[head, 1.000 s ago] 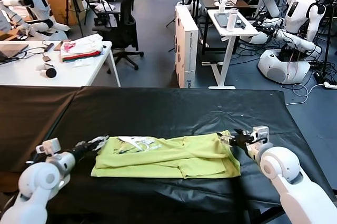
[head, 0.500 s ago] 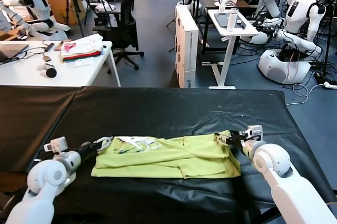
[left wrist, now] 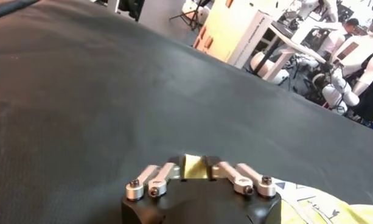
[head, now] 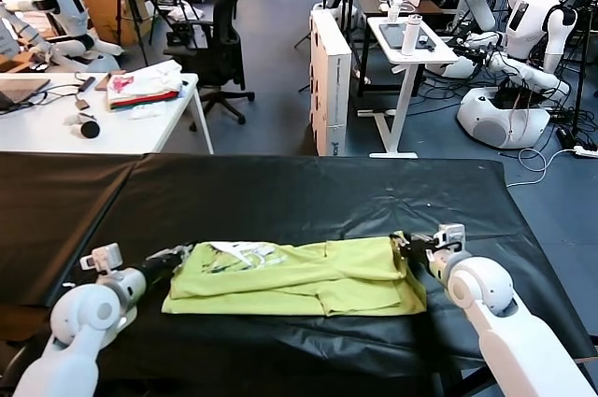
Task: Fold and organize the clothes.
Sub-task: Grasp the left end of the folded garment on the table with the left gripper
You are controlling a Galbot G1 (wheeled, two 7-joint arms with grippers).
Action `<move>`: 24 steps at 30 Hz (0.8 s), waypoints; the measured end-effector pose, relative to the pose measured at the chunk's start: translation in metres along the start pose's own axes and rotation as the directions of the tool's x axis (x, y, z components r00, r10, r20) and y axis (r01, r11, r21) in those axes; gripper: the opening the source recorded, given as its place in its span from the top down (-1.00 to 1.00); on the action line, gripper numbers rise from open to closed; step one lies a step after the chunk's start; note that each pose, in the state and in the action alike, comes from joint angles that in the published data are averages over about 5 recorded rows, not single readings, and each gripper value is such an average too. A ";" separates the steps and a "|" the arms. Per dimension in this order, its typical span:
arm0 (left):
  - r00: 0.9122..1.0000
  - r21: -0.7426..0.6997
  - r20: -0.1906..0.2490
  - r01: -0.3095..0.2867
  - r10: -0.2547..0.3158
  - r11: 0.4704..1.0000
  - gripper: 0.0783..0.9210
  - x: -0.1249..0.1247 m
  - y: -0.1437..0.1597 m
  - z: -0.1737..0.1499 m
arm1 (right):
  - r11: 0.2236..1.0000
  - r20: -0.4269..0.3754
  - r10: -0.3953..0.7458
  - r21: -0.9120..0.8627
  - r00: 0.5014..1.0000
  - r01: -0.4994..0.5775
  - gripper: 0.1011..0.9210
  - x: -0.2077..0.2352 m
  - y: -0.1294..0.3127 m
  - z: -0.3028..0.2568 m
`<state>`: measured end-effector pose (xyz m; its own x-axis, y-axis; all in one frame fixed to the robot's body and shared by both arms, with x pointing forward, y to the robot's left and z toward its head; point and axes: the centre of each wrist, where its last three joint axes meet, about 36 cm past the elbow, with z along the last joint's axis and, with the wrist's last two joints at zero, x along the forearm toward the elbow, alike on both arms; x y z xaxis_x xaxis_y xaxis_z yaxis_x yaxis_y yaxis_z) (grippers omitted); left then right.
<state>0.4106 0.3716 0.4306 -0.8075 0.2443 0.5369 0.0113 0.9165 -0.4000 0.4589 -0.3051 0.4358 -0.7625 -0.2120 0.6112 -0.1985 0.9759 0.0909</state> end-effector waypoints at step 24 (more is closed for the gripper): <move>0.998 -0.018 0.046 0.037 -0.036 0.999 0.24 0.009 0.007 -0.003 | 0.998 0.128 -0.033 -0.043 0.991 0.039 -0.03 0.007 -0.002 0.009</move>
<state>0.4053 0.3811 0.4342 -0.8335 0.1964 0.5164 -0.0077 0.9305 -0.3663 0.4486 -0.3085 0.4324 -0.8283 -0.2494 0.5017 -0.2015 0.9682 0.1487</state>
